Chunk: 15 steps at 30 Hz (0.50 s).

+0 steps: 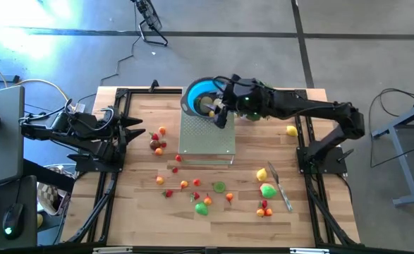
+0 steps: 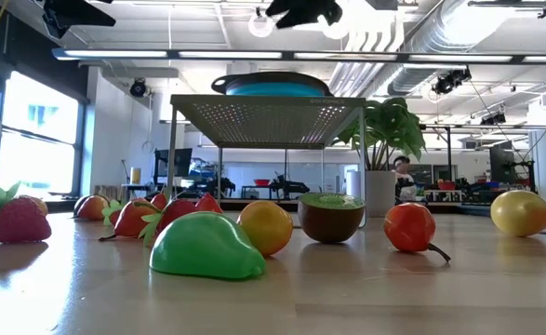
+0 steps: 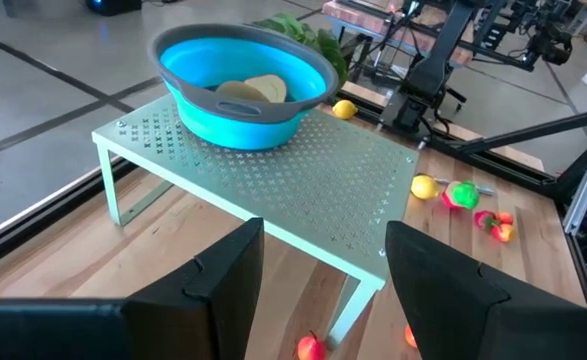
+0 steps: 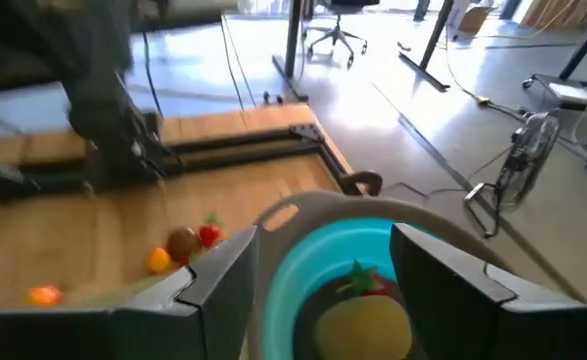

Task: Pick & Place Fruit
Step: Put the yellow lemon in the blue bowl on the shelf

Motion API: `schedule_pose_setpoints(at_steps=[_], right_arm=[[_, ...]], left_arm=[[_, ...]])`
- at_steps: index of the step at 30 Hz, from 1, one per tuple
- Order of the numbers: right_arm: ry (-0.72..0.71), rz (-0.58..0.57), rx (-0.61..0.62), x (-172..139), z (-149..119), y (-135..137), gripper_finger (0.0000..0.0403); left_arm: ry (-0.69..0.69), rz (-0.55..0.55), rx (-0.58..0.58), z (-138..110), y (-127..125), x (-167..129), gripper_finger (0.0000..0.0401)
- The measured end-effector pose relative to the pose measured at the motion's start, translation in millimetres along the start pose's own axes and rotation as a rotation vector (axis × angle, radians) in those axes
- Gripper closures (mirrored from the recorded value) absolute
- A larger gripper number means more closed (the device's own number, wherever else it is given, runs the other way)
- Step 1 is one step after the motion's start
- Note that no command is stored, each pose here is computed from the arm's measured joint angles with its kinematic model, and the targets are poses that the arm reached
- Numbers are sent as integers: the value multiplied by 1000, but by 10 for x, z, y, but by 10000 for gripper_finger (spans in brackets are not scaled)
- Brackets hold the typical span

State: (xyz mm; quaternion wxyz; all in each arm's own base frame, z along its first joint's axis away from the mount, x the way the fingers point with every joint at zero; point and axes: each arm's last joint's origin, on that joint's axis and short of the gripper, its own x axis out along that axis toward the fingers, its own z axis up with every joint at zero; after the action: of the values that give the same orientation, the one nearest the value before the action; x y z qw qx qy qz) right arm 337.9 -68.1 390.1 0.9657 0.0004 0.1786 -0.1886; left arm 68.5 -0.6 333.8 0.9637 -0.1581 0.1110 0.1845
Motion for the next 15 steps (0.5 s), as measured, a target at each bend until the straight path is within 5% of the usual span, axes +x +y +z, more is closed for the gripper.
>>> schedule_pose_setpoints(at_steps=[15], right_arm=[[-62,62,302,-536,171,69,183]], left_arm=[[7,-29,-5,3,-11,1,196]])
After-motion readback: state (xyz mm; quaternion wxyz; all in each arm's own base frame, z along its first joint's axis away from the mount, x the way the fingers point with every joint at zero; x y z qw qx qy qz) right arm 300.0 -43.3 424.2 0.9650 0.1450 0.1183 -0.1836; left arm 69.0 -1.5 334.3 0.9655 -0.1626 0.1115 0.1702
